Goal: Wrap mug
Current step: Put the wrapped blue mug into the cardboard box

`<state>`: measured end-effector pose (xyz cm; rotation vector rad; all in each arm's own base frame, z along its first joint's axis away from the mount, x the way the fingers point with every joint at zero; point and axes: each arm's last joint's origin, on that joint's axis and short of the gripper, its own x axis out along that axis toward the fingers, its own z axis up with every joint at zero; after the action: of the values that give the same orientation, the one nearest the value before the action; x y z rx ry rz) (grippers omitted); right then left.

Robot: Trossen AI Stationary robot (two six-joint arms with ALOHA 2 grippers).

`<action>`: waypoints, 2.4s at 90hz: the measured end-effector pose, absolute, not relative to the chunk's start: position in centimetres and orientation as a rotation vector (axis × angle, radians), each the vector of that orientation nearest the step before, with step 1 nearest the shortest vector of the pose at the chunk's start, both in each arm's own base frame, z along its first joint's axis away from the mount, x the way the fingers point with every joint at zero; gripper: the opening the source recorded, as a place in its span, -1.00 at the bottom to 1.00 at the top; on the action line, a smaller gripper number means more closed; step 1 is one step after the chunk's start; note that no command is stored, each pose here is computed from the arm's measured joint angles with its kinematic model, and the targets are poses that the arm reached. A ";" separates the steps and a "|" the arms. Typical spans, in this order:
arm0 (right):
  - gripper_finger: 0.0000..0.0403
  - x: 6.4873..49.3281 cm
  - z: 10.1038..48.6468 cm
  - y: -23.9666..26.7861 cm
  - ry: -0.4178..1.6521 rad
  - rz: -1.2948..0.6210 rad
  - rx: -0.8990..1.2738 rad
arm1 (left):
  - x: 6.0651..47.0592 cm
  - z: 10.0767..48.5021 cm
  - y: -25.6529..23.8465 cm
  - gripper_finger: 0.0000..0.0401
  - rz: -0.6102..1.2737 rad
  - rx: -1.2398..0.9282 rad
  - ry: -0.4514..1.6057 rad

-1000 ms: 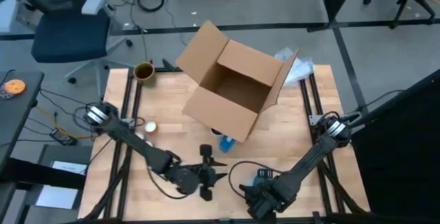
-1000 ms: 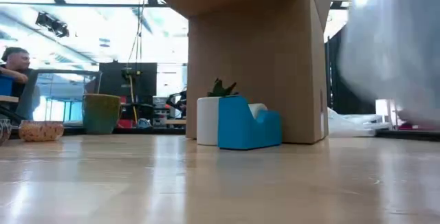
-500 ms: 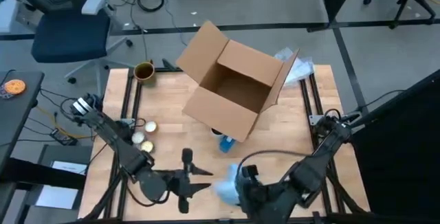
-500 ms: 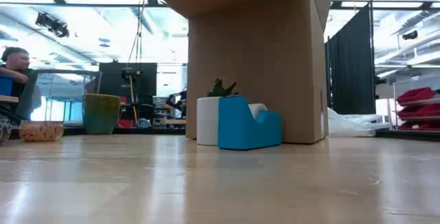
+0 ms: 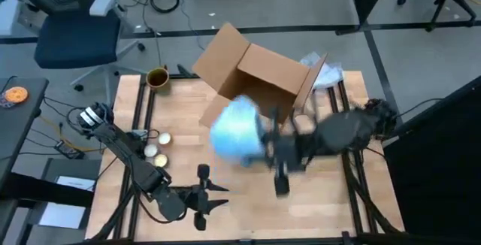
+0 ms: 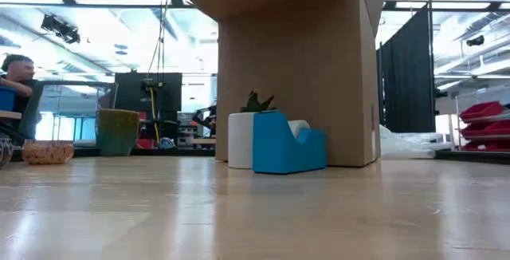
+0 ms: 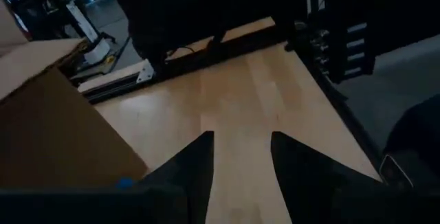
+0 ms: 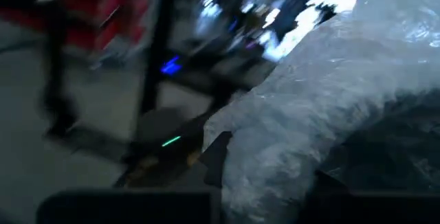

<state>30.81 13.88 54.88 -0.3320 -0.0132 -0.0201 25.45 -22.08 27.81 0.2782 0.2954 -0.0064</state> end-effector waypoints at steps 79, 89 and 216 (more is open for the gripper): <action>-0.90 33.4 43.0 -8.7 0.765 -0.480 0.083 | 25.5 27.9 -22.1 -0.35 -0.010 0.298 0.288; -0.90 33.5 39.7 -9.9 0.886 -0.482 0.144 | 25.5 27.9 -22.1 -0.35 -0.010 0.298 0.287; -0.04 33.8 31.1 -12.2 0.995 -0.428 0.473 | 25.7 27.8 -21.8 -0.35 -0.003 0.326 0.296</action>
<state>33.78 -12.16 31.05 0.4729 0.9952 -0.4281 25.68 -21.83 27.83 0.3257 0.2957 -0.0028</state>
